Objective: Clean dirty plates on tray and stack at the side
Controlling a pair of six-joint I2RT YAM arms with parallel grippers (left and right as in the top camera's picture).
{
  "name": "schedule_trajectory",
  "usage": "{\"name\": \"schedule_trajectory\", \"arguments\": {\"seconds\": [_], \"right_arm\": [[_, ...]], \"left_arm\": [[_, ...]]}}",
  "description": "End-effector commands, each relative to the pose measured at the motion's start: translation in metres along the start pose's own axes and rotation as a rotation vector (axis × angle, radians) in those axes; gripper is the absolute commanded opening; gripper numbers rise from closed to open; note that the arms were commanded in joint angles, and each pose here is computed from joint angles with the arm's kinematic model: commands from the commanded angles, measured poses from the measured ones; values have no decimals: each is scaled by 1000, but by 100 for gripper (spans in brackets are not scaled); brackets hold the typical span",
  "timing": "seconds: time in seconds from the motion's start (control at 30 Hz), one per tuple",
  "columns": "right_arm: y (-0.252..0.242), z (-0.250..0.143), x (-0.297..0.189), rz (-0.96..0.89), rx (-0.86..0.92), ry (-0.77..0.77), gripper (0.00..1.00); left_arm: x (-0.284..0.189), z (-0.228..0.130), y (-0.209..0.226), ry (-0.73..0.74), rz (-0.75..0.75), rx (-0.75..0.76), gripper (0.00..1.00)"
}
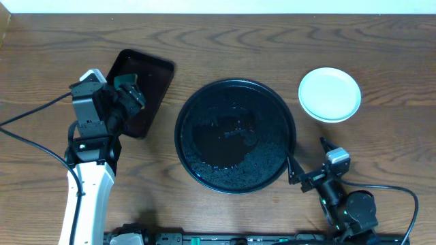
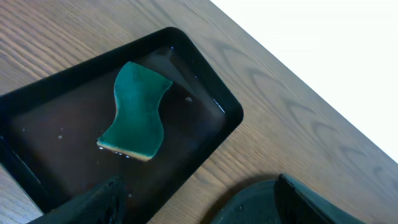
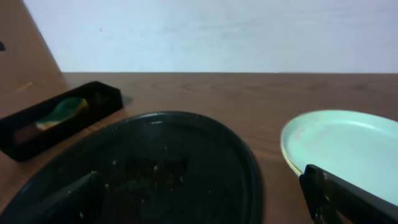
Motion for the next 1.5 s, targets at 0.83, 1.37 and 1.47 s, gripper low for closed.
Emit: {"name": "schedule_trajectory", "arguments": {"seconds": [0.83, 1.37, 1.47], "right_arm": [[-35, 11, -6, -158, -80, -48, 99], [-43, 12, -8, -190, -76, -53, 99], [-43, 12, -8, -190, -76, -53, 99]], "left_arm": [[-1, 0, 0, -2, 1, -5, 77], [-1, 0, 0, -2, 1, -5, 77], [-1, 0, 0, -2, 1, -5, 77]]}}
Point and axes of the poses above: each gripper's point midway between its finger pads, its own x axis out along the fingers, its own y axis along the line the jaws close on, z = x × y, the point moved 1 cm from there along -x, back along the fingers, and after that the axes turned 4 degrees about x, right-handed, at the moved point
